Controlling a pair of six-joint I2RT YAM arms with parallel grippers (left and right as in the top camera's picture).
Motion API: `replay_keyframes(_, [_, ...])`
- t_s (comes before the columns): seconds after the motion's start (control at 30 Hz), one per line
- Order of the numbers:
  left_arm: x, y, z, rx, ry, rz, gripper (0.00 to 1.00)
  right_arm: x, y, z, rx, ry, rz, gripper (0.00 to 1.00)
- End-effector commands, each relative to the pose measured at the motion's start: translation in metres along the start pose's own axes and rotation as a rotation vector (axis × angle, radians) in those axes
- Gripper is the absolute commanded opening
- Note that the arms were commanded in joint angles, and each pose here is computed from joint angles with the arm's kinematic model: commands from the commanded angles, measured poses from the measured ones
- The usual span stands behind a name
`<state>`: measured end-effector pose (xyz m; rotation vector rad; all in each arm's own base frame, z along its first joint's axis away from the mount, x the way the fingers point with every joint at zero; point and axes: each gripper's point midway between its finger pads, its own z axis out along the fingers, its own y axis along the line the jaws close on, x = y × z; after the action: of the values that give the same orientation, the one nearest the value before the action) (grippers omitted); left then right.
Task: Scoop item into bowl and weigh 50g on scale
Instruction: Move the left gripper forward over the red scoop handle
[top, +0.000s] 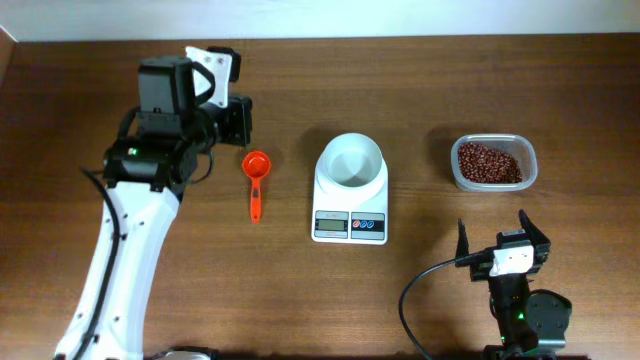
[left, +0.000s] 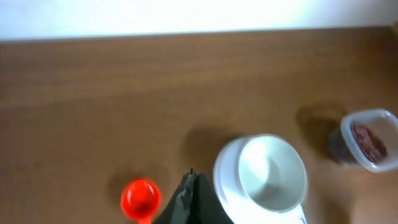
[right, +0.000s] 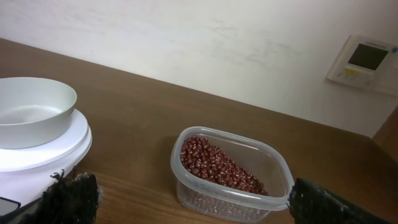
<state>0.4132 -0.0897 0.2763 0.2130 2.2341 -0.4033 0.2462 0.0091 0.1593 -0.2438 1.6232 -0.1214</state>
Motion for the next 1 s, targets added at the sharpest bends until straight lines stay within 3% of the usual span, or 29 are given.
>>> replay_keyframes(0.0, [-0.003, 0.014, 0.024, -0.029, 0.005, 0.001, 0.5, 0.002, 0.001, 0.0, -0.001, 0.005, 0.007, 0.99])
replay_keyframes(0.03, [0.001, 0.016, 0.032, -0.03, 0.022, -0.004, 0.78, 0.002, 0.001, 0.0, -0.001, 0.005, 0.007, 0.99])
replay_keyframes(0.07, [0.009, 0.02, 0.043, -0.031, 0.054, -0.013, 0.98, 0.002, 0.001, 0.0, -0.001, 0.005, 0.007, 0.99])
replay_keyframes(0.37, [0.065, 0.04, 0.101, -0.039, 0.244, -0.064, 0.99, 0.002, 0.001, 0.0, -0.001, 0.005, 0.007, 0.99])
replay_keyframes(0.97, [0.067, 0.041, 0.104, -0.039, 0.249, -0.066, 0.99, 0.003, 0.001, 0.0, -0.001, 0.006, 0.008, 0.99])
